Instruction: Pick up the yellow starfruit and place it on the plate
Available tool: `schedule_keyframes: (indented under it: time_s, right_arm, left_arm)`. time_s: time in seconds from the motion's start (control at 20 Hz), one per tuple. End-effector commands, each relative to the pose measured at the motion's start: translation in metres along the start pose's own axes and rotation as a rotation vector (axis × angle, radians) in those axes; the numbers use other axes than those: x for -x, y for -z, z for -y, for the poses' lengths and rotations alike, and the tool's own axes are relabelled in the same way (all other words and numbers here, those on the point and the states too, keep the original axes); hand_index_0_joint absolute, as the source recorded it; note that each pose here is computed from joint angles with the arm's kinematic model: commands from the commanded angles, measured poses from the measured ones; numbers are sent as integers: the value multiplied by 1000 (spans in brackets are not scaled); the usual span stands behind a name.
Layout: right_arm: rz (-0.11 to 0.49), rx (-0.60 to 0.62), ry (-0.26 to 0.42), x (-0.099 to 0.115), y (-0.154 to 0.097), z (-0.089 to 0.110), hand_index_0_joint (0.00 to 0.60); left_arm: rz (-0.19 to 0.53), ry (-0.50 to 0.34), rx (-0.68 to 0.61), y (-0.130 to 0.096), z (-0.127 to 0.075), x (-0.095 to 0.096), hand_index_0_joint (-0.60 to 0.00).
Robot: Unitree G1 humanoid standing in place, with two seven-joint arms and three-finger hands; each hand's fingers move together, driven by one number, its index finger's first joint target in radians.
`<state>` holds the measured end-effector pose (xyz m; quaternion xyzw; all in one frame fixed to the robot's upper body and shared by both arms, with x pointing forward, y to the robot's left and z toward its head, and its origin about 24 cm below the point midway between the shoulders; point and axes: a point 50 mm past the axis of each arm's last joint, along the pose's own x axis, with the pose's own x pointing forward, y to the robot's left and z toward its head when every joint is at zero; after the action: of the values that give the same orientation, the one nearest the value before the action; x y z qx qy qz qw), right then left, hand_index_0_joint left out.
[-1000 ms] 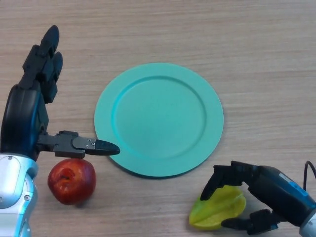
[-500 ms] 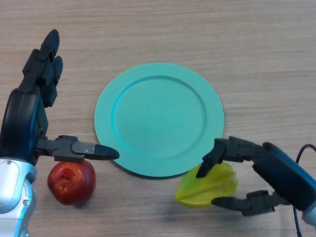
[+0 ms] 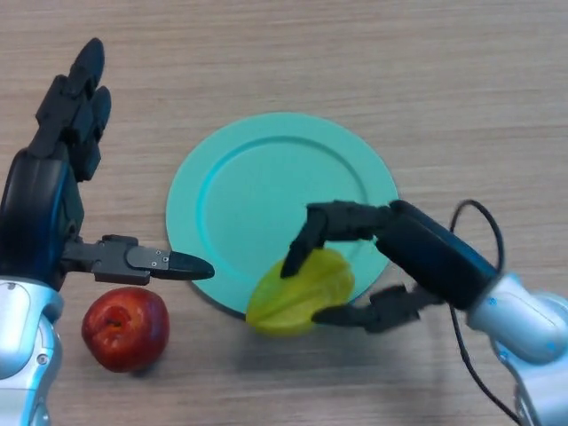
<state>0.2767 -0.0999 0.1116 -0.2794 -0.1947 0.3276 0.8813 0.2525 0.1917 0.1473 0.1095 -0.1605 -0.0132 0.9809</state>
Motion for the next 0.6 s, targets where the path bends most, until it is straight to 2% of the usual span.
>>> schedule_keyframes:
  time_s: [0.05,0.15,0.25,0.4,0.45,0.5,0.55,0.6]
  right_arm:
    - [228,181,168,-17,-24,26,600]
    - [227,215,181,-31,-17,28,600]
    - [235,305,176,-42,-10,30,600]
    - [216,400,189,-57,2,37,600]
    - [188,374,188,-58,7,37,600]
    - [137,281,199,-57,13,37,600]
    - [118,276,228,-56,16,38,600]
    - [111,310,253,-56,16,39,550]
  left_arm:
    - [217,-69,-73,-33,-19,0,0]
    - [215,-66,-71,-34,-19,1,0]
    - [210,-64,-68,-34,-20,0,0]
    - [208,-62,-85,-33,-20,-3,0]
    - [202,-57,-85,-32,-20,-3,0]
    - [192,-57,-81,-30,-21,-2,0]
    - [184,-60,-76,-29,-21,-2,0]
    - [179,-62,-72,-29,-22,-3,0]
